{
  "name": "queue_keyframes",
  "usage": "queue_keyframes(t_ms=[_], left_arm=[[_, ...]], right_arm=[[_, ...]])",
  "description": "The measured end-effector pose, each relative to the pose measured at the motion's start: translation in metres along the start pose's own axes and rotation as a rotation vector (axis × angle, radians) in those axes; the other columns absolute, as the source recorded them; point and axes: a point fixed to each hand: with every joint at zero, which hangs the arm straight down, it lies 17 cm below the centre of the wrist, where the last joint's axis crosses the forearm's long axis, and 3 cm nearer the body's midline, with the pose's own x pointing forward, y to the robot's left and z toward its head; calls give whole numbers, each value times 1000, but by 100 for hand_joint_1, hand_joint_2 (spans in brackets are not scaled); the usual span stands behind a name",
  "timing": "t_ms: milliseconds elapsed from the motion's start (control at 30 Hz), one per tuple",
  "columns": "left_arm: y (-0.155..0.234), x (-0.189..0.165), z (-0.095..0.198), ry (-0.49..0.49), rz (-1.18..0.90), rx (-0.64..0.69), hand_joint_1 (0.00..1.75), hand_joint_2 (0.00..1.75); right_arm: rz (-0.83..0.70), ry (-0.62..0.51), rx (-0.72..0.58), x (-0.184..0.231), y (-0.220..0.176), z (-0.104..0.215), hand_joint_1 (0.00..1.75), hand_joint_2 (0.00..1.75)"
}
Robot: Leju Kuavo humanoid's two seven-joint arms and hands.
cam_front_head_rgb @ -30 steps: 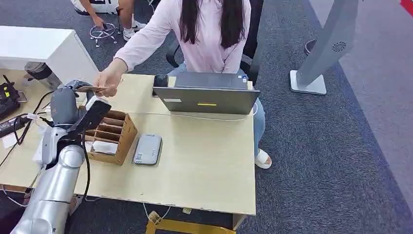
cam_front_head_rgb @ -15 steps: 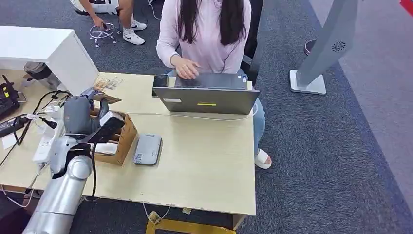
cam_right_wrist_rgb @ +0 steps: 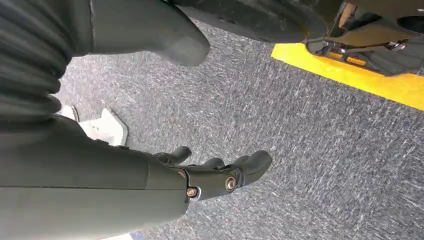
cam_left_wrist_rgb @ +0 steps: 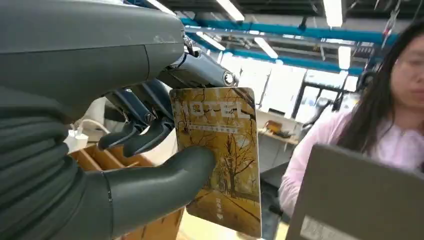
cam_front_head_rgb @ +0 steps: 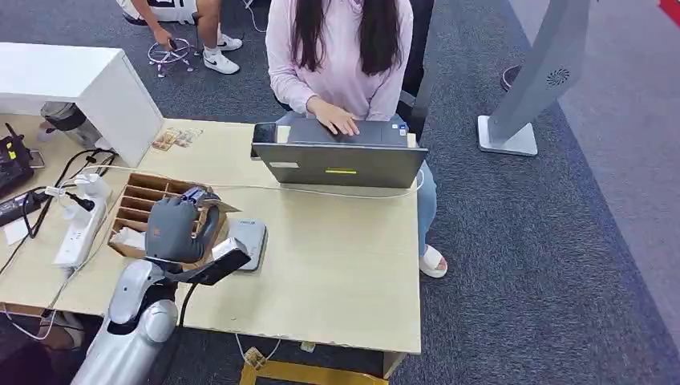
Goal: Pass the card to the sensor for recognition and then transmit it.
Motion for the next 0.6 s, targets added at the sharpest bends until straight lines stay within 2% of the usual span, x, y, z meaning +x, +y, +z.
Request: queue_keyframes(t_ms=[233,600], left_arm=[[-52,-13,13,56,4,-214,175,175],[-94,-38,26,127,-33,-384,175,175]], right_arm=[[-12,4,-2,-1,-1,0,0,175],[-13,4,0,-1,0,0,0,175]])
